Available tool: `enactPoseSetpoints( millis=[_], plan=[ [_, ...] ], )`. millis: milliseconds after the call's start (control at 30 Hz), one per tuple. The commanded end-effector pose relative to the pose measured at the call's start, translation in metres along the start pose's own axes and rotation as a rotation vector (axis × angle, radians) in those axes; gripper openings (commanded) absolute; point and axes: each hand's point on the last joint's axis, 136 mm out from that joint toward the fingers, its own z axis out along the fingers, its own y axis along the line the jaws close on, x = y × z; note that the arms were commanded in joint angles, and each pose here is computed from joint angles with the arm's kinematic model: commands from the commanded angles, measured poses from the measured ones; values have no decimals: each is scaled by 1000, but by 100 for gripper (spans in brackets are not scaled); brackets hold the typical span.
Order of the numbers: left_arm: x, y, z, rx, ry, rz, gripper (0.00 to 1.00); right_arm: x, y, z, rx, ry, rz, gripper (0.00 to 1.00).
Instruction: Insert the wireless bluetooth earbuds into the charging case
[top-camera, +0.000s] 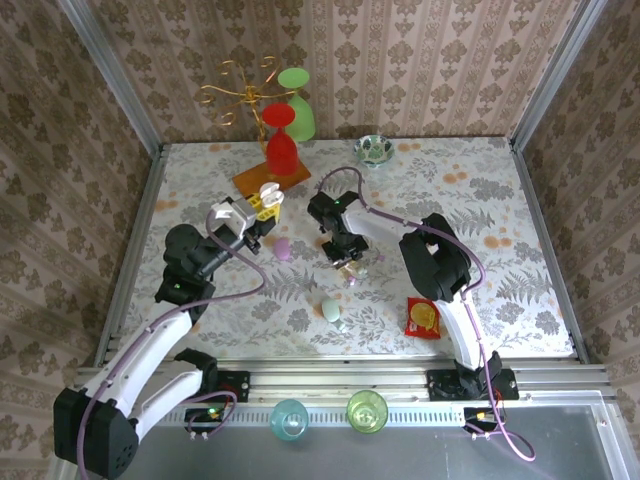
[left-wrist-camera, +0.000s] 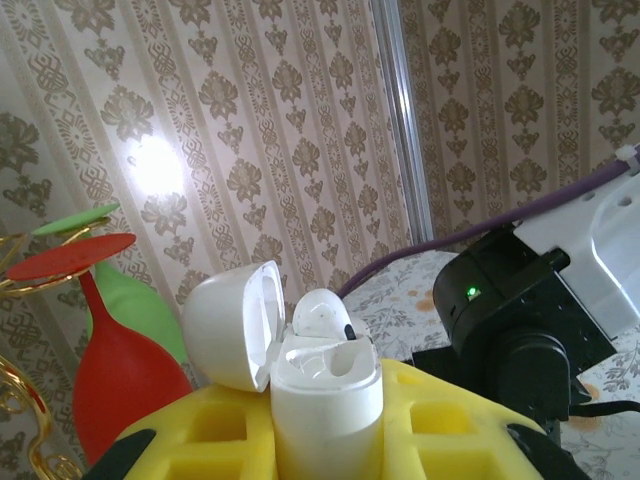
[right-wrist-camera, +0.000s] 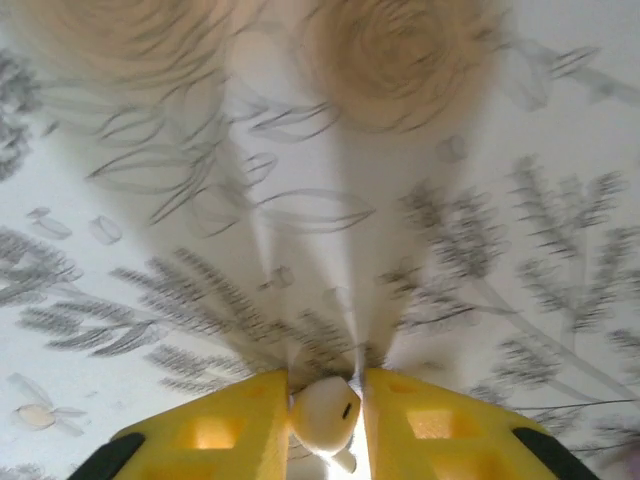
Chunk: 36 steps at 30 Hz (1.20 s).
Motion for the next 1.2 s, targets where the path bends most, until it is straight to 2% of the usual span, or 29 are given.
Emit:
enactPoseSetpoints(
  millis=[0,267,633,1167],
  plan=[
    [-20,-1,2,12,-58,21,0,5,-7,-4,31,7,4,30],
    [-14,0,5,11,-44,16,0,0,-1,-1,24,46,22,33],
    [-12,0,5,10,-40,22,0,15,-2,6,115,147,-20,34],
    [-13,-2,5,17,-40,22,0,15,-1,-18,93,120,-22,36]
  ],
)
